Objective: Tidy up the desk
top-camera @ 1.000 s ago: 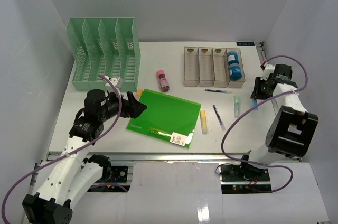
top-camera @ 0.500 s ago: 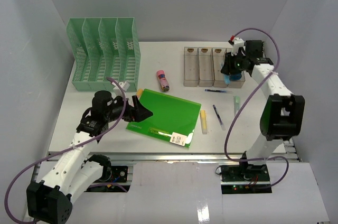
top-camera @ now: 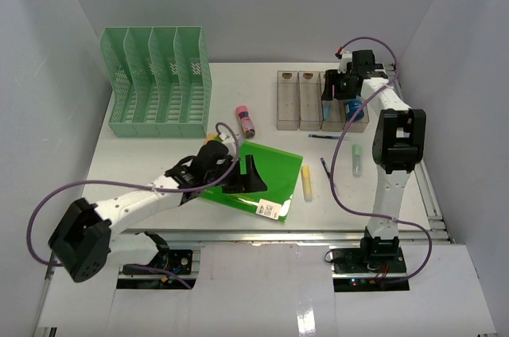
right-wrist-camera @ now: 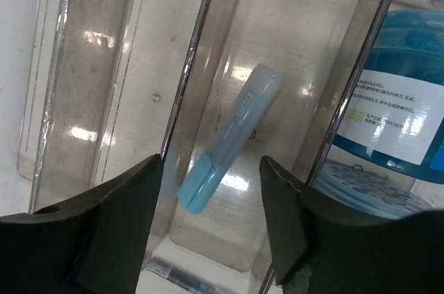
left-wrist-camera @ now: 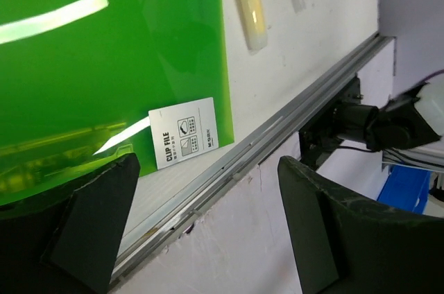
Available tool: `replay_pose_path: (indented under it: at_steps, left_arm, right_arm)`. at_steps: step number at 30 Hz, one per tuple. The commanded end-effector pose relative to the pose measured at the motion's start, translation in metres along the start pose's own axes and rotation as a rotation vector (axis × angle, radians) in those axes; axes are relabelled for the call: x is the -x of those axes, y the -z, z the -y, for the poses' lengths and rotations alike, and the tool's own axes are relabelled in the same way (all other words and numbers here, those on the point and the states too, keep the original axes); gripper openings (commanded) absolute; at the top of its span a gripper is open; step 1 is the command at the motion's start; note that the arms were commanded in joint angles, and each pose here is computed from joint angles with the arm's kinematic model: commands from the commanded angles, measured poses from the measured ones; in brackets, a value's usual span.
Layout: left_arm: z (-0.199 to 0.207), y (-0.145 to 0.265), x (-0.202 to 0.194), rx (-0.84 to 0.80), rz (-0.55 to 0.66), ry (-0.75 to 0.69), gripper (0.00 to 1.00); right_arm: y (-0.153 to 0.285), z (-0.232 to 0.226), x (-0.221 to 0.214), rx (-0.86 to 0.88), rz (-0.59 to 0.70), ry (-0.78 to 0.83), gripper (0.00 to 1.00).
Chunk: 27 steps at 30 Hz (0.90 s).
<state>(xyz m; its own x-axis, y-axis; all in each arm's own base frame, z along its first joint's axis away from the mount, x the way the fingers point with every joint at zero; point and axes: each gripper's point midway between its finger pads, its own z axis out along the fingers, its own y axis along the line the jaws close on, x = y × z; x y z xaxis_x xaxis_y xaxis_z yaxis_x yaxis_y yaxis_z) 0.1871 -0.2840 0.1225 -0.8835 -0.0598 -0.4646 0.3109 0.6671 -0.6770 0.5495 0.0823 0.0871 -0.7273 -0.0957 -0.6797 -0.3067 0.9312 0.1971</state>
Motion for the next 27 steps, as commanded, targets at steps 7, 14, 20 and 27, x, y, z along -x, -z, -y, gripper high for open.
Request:
replay_pose_path:
  at_steps: [7, 14, 20, 27]
  left_arm:
    - [0.065, -0.091, 0.028, 0.122, 0.023, -0.015, 0.68]
    - [0.064, -0.157, 0.018, 0.357, -0.063, -0.047, 0.52]
    - [0.045, -0.181, 0.01, 0.554, -0.086, -0.121, 0.59]
    - [0.037, -0.187, 0.001, 0.629, -0.104, -0.162, 0.63]
  right_arm:
    - [0.154, -0.047, -0.005, 0.348, 0.153, 0.126, 0.83]
    - [0.217, -0.08, -0.109, 0.498, 0.205, 0.147, 0.83]
    - [0.236, -0.089, -0.13, 0.495, 0.252, 0.157, 0.83]
    - [0.24, -0.087, -0.132, 0.521, 0.267, 0.115, 0.83]
